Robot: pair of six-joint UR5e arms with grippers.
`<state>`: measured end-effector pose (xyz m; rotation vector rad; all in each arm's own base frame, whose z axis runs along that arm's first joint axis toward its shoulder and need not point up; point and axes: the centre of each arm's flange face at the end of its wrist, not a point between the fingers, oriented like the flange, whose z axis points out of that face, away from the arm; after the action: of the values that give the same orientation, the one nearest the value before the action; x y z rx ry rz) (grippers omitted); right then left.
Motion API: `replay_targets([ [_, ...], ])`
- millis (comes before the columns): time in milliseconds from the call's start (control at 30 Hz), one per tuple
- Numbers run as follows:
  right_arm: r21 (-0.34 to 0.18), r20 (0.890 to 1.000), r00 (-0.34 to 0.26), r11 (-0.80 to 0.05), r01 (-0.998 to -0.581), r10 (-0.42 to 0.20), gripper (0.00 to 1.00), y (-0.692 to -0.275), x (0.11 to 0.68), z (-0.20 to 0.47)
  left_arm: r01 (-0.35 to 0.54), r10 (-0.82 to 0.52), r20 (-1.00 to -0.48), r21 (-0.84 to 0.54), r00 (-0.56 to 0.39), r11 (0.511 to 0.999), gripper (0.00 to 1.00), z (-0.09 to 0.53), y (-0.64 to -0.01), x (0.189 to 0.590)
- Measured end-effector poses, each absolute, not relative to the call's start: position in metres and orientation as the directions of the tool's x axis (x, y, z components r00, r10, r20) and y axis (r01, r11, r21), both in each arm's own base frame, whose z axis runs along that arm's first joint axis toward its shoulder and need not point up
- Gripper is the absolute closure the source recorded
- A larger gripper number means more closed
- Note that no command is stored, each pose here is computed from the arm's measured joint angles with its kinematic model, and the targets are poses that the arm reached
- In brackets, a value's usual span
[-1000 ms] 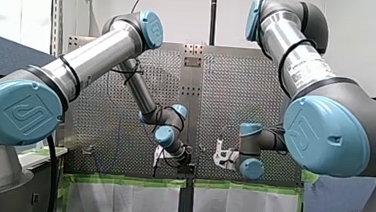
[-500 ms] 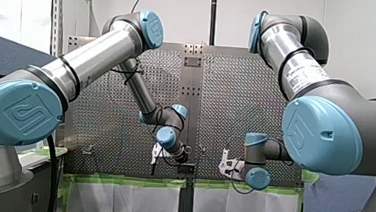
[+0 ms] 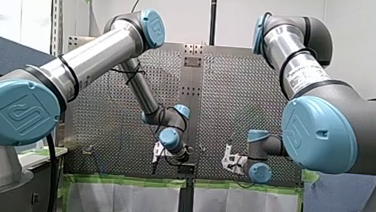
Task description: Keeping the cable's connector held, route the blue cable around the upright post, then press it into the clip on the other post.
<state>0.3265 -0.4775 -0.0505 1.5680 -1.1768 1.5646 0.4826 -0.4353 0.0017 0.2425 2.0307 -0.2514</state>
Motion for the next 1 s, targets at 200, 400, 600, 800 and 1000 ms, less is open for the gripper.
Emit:
replay_targets([
  [200,-0.156,0.982,-0.096,-0.407,-0.9,-0.163,1.0,-0.491,0.324,-0.047,0.298,0.036,-0.91,-0.098,-0.413,0.95,1.0,0.004,-0.444,0.485],
  [400,-0.157,0.981,-0.093,-0.409,-0.899,-0.171,1.0,-0.502,0.323,-0.043,0.313,0.013,-0.92,-0.119,-0.391,0.942,1.0,0.005,-0.45,0.486],
  [600,-0.154,0.981,-0.091,-0.399,-0.904,-0.174,1.0,-0.509,0.315,-0.043,0.327,0.011,-0.92,-0.128,-0.391,0.936,1.0,0.005,-0.457,0.48],
  [800,-0.15,0.981,-0.086,-0.395,-0.906,-0.175,1.0,-0.511,0.312,-0.043,0.326,-0.033,-0.916,-0.176,-0.401,0.929,1.0,0.005,-0.459,0.48],
  [1000,-0.146,0.982,-0.081,-0.403,-0.903,-0.173,1.0,-0.512,0.312,-0.043,0.317,-0.073,-0.894,-0.231,-0.441,0.92,1.0,-0.01,-0.457,0.479],
])
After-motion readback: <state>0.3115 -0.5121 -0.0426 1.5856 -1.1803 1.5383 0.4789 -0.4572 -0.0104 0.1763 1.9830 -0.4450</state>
